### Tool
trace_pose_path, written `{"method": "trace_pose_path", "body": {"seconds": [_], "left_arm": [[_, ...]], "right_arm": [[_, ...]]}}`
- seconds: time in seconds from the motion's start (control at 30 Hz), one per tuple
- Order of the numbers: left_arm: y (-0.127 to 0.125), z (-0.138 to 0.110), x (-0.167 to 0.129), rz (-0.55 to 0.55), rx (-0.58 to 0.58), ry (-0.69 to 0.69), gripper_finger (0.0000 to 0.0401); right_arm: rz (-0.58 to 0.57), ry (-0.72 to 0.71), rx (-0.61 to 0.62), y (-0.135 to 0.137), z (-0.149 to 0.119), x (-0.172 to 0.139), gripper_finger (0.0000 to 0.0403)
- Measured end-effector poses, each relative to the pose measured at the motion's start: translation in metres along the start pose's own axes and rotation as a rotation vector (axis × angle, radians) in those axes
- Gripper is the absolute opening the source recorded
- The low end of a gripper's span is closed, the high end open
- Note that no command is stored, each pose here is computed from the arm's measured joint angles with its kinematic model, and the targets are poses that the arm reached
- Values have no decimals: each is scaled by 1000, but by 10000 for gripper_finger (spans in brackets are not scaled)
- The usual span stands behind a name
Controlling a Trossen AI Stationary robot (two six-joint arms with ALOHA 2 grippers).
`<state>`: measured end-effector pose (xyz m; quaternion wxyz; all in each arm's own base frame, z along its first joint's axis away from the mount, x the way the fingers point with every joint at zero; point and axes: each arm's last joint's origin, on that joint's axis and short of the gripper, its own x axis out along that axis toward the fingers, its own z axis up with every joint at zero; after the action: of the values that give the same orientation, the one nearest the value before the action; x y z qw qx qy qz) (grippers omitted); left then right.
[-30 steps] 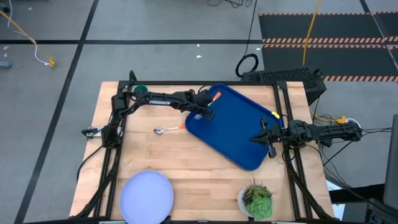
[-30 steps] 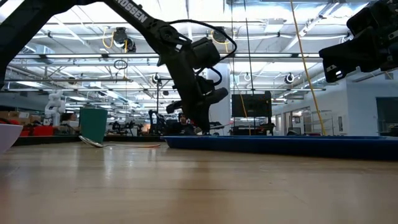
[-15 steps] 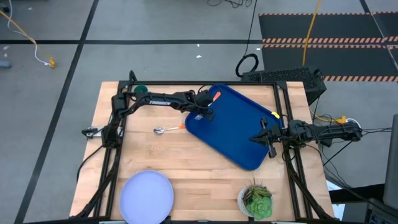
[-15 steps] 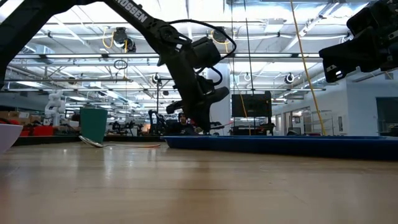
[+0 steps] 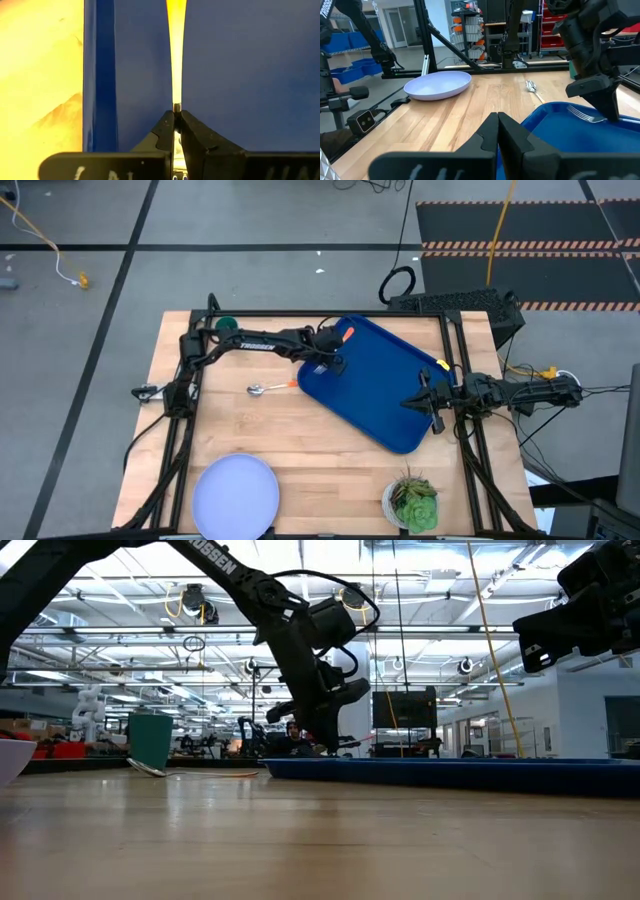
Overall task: Pick and place plate/cup/fork/spoon on tray
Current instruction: Put the orange fork on the left side of the blue serving tray
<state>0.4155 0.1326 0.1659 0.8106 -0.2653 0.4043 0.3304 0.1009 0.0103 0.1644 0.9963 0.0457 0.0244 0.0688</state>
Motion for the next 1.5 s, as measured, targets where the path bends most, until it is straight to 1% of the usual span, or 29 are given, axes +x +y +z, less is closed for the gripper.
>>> {"method": "trace_pose_path", "body": {"seconds": [0.17, 0.43, 0.77, 0.87, 0.93, 1.0, 1.03, 1.13, 1.2, 1.3, 1.5], "left_arm": [[-5, -3, -1, -8, 11, 3, 35], [-3, -3, -1, 7, -4, 8, 65], [-3, -3, -1, 10, 6, 6, 71], [-3, -2, -1, 3, 66, -6, 71], [-6, -4, 4, -2, 184, -12, 71], [-8, -11, 8, 11, 316, 25, 72], [-10, -14, 12, 9, 352, 31, 72], [-11, -18, 14, 5, 352, 47, 72], [-13, -15, 13, -4, 343, 17, 72], [-14, -15, 13, -5, 363, 13, 72], [-12, -14, 16, -1, 364, 12, 72]], "right_arm": [[0, 0, 0, 0, 0, 0, 0], [0, 1, 0, 0, 0, 0, 0], [0, 0, 0, 0, 0, 0, 0], [0, 0, 0, 0, 0, 0, 0], [1, 0, 0, 0, 0, 0, 0], [0, 1, 0, 0, 0, 0, 0], [0, 0, 0, 0, 0, 0, 0], [0, 2, 0, 0, 0, 0, 0], [0, 3, 0, 0, 0, 0, 0], [0, 5, 0, 0, 0, 0, 0], [0, 5, 0, 0, 0, 0, 0]]}}
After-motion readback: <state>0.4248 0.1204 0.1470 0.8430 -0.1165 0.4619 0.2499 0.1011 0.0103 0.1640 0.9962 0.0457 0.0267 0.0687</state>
